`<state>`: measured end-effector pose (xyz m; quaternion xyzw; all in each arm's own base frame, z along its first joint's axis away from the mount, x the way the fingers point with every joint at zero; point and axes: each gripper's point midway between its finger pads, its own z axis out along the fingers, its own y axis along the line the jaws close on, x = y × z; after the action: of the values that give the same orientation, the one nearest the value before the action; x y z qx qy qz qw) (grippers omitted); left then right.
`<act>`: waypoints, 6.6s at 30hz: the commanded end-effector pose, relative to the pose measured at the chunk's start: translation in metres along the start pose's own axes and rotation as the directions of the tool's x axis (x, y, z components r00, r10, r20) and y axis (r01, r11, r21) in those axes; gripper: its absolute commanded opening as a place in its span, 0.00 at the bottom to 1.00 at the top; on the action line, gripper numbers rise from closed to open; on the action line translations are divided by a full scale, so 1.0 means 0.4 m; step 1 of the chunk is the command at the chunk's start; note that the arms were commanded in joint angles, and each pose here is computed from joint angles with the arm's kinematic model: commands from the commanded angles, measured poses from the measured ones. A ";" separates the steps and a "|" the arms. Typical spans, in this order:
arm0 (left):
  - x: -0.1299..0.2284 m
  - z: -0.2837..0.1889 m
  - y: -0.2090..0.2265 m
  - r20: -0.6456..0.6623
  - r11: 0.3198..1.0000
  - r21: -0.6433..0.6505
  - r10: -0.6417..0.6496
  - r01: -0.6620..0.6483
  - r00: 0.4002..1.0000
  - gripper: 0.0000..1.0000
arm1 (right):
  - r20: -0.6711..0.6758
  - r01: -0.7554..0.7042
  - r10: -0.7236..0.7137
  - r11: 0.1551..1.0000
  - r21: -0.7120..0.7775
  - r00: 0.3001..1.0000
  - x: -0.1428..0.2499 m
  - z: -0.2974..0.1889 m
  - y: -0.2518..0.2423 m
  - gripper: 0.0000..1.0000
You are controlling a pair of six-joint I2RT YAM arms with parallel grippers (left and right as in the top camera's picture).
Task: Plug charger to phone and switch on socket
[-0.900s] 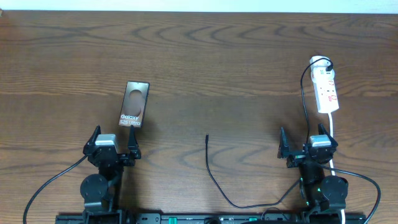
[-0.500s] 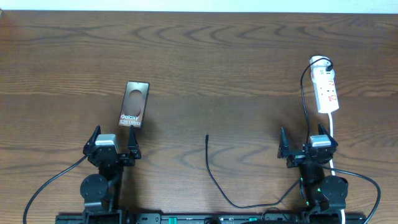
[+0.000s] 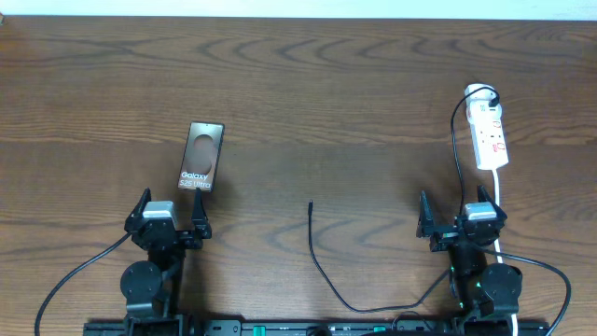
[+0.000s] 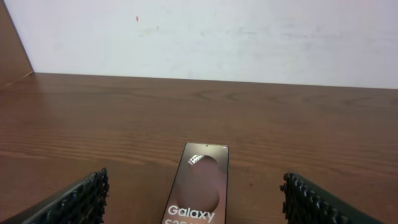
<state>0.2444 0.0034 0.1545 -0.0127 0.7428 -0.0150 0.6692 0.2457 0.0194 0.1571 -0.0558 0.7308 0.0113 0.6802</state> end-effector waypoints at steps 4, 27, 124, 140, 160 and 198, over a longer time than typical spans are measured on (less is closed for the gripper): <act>0.040 0.003 -0.005 -0.043 1.000 0.015 0.010 -0.010 0.999 0.88 | -0.001 0.013 -0.013 1.000 0.012 1.000 0.001 -0.001 -0.005 0.99; 0.039 0.003 -0.005 -0.043 1.000 0.015 0.010 -0.010 0.999 0.87 | -0.001 0.013 -0.013 1.000 0.012 1.000 0.001 -0.001 -0.005 0.99; -0.120 0.357 -0.031 -0.722 0.992 0.052 -0.041 0.113 0.691 0.98 | -0.001 0.013 -0.013 1.000 0.012 1.000 0.002 -0.001 -0.005 0.99; -0.158 0.428 0.047 -0.865 0.996 -0.088 -0.075 -0.004 0.496 0.98 | -0.001 0.013 -0.013 1.000 0.012 1.000 0.002 -0.001 -0.005 0.99; 0.130 0.467 0.038 -0.980 0.999 -0.026 -0.029 0.021 0.198 0.98 | -0.001 0.013 -0.013 1.000 0.012 1.000 0.002 -0.001 -0.005 0.99; 0.283 0.370 -0.008 -0.998 0.999 0.036 0.035 0.020 0.053 0.98 | -0.001 0.013 -0.013 1.000 0.012 1.000 0.002 -0.001 -0.005 0.99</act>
<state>0.3868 -0.0042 0.0339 0.0133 0.9995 -0.0259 -0.0122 0.2458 0.0189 0.1569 -0.0549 0.7312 0.0103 0.6799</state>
